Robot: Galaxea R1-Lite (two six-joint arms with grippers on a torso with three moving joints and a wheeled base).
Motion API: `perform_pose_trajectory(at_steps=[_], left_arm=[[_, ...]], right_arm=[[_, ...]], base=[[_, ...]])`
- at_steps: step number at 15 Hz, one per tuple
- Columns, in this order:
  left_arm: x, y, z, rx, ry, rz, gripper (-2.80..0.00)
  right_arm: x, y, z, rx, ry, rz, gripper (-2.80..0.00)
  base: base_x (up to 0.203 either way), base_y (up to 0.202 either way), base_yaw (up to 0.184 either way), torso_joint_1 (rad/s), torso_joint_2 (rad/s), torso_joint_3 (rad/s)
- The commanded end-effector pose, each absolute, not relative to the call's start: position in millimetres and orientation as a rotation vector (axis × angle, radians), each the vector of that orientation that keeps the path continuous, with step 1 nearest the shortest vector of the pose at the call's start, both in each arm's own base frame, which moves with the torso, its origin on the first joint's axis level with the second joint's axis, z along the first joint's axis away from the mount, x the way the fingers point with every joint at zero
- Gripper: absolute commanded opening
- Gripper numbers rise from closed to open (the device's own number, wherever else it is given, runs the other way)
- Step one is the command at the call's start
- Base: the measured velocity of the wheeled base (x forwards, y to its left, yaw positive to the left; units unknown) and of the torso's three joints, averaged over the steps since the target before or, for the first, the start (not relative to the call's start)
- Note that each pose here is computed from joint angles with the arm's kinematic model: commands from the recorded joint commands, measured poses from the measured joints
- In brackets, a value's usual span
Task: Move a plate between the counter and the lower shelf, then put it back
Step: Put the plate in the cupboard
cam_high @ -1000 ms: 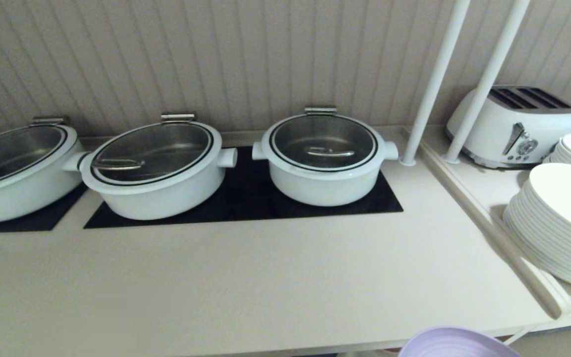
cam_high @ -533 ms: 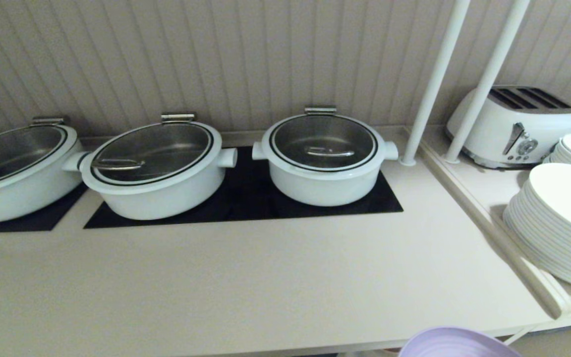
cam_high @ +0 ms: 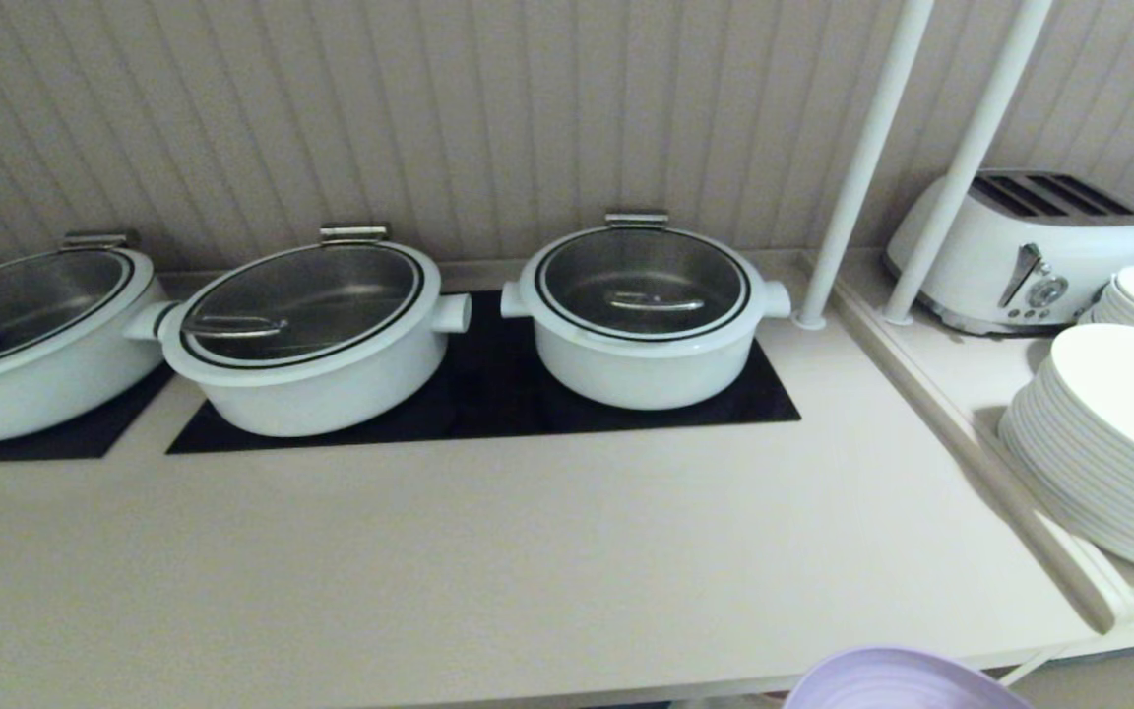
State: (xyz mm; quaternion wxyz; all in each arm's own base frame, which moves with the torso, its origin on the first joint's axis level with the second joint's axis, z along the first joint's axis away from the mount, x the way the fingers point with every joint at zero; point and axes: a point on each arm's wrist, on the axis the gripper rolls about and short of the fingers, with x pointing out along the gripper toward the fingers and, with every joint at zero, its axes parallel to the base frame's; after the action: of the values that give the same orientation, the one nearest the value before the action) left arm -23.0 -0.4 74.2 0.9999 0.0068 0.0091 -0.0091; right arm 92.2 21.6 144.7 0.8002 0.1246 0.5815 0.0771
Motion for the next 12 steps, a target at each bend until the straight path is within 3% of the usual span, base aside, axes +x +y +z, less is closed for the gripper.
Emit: perform_pose_trajectory(at_steps=[1, 12], left_arm=[[-23.1, -0.4, 74.1, 0.014, 0.018, -0.018, -2.80], [-23.1, -0.4, 74.1, 0.014, 0.018, -0.017, -2.80]], right_arm=[[92.4, 21.7, 145.0, 0.269, 1.249, 0.167, -2.80], [98.2, 21.9, 140.7, 0.284, 1.293, 0.156, -2.80]], base=[[0.000, 0.000, 0.000, 0.000, 0.00, 0.000], [0.000, 0.000, 0.000, 0.000, 0.00, 0.000]])
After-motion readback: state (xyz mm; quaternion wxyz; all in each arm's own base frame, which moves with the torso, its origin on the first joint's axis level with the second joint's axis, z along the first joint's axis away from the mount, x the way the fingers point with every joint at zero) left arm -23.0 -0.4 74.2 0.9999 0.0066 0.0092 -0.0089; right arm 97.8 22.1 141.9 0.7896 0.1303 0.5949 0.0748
